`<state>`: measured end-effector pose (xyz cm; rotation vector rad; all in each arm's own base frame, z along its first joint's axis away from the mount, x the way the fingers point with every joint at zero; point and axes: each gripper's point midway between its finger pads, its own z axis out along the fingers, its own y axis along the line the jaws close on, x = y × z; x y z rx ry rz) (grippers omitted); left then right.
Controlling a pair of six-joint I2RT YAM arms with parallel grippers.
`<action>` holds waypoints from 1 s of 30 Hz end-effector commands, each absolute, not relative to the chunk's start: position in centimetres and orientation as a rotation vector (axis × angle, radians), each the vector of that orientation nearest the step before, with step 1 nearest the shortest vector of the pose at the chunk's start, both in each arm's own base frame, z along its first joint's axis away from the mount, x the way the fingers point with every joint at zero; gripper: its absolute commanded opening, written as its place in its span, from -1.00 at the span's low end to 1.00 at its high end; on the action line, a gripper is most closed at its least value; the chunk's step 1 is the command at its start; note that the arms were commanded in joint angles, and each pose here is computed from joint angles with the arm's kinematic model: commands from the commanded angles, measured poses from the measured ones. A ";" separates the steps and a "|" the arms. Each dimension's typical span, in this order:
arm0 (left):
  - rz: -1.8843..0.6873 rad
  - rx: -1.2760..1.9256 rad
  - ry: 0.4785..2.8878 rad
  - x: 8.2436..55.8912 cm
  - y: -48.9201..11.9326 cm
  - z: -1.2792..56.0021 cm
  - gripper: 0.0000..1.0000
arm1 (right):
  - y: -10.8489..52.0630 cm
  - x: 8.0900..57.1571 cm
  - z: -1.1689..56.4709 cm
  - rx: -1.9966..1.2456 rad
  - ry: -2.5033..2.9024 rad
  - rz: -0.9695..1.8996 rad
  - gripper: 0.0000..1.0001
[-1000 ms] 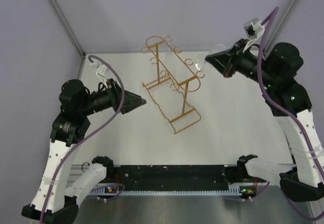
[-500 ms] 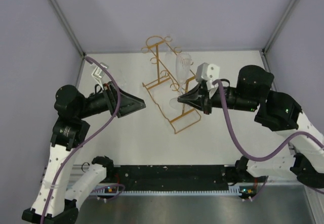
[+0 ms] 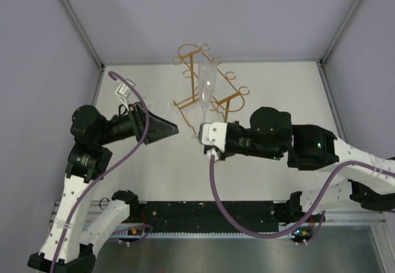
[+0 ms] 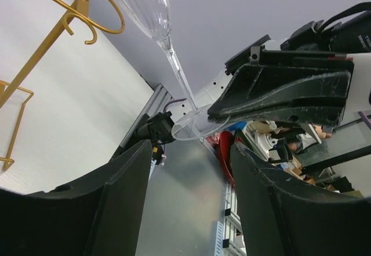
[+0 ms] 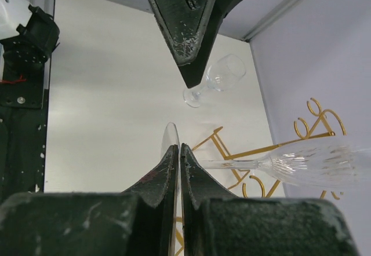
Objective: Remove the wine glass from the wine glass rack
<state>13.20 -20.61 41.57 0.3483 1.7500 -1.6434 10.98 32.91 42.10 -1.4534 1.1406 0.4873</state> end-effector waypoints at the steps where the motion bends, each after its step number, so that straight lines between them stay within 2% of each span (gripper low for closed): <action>1: -1.651 0.398 1.702 13.0 -20.7 42.1 0.27 | 33.9 11.4 43.2 -1.433 1.062 0.367 -1.00; 14: -1.632 0.397 1.717 14.3 -20.9 41.0 0.29 | 37.8 8.6 43.2 -1.511 0.972 0.397 -1.00; 25: -1.602 0.400 1.707 14.4 -20.8 40.9 0.29 | 40.1 8.4 43.1 -1.519 0.938 0.401 -1.00; 30: -1.598 0.401 1.713 14.5 -20.8 40.6 0.23 | 40.5 8.6 43.5 -1.503 0.930 0.395 -1.00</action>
